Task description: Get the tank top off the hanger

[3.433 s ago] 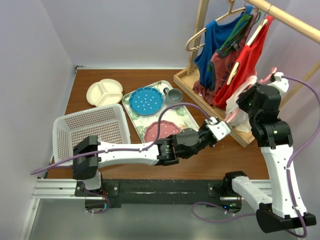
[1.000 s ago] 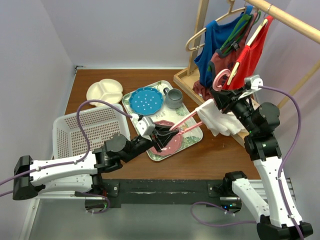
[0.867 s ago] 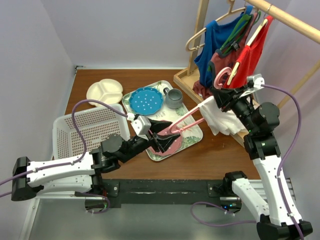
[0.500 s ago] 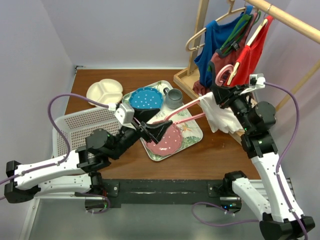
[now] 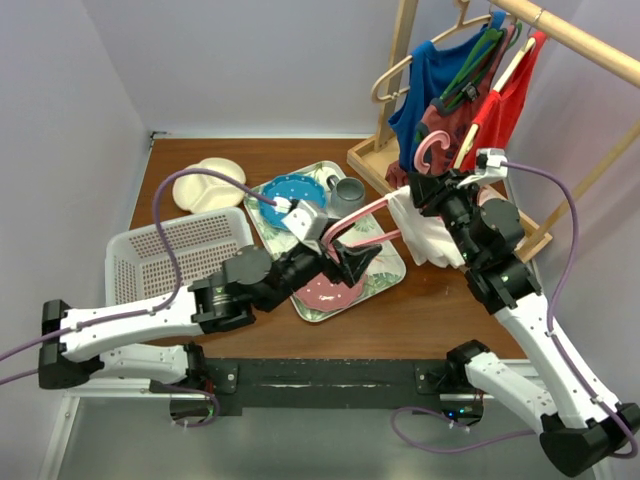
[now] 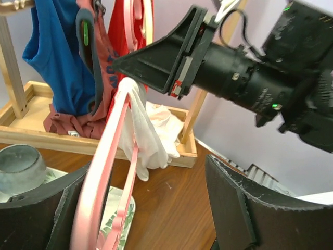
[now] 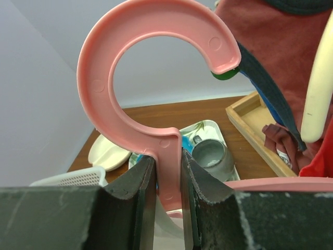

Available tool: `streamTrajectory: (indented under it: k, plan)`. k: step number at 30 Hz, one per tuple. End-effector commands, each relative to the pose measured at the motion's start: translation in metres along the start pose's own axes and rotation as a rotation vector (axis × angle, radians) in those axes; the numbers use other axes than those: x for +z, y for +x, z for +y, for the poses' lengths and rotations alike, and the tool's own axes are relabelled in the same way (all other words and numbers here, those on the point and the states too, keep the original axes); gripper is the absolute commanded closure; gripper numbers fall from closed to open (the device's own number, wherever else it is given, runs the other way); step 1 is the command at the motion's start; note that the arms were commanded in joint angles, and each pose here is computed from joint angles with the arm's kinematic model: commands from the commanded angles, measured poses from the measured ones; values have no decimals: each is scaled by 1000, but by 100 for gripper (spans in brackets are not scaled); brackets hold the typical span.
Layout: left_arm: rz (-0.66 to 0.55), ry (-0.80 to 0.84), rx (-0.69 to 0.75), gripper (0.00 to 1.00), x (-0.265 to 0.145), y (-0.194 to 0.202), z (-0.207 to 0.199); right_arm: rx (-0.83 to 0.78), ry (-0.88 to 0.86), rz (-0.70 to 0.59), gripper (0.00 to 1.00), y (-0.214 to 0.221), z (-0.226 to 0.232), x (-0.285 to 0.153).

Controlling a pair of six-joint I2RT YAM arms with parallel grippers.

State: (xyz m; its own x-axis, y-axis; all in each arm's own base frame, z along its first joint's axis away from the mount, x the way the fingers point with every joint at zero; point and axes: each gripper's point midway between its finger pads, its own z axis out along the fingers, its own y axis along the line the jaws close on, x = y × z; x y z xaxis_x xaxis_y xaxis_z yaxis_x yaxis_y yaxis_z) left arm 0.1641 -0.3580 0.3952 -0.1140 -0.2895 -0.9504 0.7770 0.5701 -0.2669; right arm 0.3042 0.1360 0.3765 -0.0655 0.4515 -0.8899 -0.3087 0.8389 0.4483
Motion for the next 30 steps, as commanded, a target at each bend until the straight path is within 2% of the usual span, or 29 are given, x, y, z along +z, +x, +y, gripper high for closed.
streamTrajectory:
  k: [1,8,14,17,24,30]
  plan:
    - [-97,-37,-43,24,16,-26,-5,45,33,-137,100,-47,10,-5]
    - [-54,-113,-59,23,29,-7,0,21,105,-129,100,-49,0,-5]
    - [-84,-81,-104,25,34,-19,-12,28,166,-168,100,-59,-9,-6]
    - [-113,-70,-169,26,27,-39,-20,0,229,-184,100,-61,-21,-4]
    - [-88,-124,-359,24,0,-51,-10,-25,255,-190,100,-58,-27,-2]
    - [-83,-36,-445,24,-13,-65,-24,-33,264,-173,100,-50,-31,1]
